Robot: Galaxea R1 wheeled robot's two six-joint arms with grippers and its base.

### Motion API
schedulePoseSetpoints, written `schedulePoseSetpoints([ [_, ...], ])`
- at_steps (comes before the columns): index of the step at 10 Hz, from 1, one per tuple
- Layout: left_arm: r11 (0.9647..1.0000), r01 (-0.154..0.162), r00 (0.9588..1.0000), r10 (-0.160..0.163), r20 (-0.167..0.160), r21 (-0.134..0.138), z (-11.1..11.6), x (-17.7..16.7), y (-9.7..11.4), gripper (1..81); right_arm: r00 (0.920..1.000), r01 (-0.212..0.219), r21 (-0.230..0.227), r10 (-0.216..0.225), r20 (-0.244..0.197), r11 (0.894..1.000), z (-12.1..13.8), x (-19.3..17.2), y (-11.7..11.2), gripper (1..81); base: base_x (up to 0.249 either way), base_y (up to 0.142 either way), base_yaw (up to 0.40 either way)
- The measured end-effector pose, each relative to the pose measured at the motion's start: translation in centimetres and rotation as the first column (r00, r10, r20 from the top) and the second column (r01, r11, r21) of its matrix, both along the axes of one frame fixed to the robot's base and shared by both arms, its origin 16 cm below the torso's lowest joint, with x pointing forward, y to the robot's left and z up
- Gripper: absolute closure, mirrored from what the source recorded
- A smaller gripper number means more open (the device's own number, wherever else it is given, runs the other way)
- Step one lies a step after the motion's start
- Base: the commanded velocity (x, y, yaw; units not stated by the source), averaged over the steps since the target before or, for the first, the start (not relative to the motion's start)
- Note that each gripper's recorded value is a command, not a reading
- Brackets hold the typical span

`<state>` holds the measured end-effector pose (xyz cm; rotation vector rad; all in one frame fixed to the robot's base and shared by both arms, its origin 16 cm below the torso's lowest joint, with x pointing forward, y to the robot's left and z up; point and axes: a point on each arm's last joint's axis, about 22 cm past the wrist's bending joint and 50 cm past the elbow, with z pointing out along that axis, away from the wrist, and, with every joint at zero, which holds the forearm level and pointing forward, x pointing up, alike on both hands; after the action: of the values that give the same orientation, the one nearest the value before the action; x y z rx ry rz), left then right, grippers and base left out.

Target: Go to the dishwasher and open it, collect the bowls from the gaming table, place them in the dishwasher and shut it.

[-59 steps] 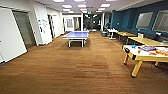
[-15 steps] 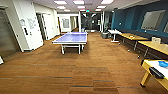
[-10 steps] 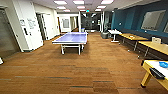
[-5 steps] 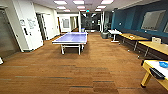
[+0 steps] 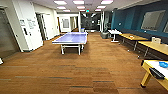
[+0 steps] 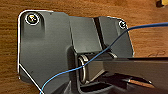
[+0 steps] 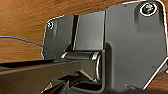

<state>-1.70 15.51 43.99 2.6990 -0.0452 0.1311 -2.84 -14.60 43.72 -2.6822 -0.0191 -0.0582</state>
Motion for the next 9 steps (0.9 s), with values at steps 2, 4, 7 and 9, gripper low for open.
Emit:
schedulePoseSetpoints([
  [2,1.0000,0.000,1.0000,0.000,0.000,0.000,0.0,-0.1,0.0,1.0,1.0000,0.000,-0.004,0.000,0.001,1.000,-0.1,0.0,-0.2,1.0,0.000,0.000,-0.300],
  [4,1.0000,0.004,0.9999,-0.004,-0.013,0.003,0.0,-0.6,0.2,1.0,1.0000,0.000,-0.004,0.000,0.001,1.000,-0.1,0.0,-0.1,1.0,0.000,0.000,-0.313],
  [7,1.0000,0.001,1.0000,-0.001,0.001,0.000,0.0,0.2,0.0,1.0,1.0000,0.000,-0.001,0.000,-0.005,1.000,0.0,-0.4,0.2,1.0,0.000,0.000,-0.327],
  [9,1.0000,0.001,1.0000,-0.001,-0.003,0.000,0.0,-0.1,0.0,1.0,1.0000,-0.001,0.000,0.001,-0.005,1.000,0.0,-0.5,0.2,1.0,0.000,0.000,-0.338],
])
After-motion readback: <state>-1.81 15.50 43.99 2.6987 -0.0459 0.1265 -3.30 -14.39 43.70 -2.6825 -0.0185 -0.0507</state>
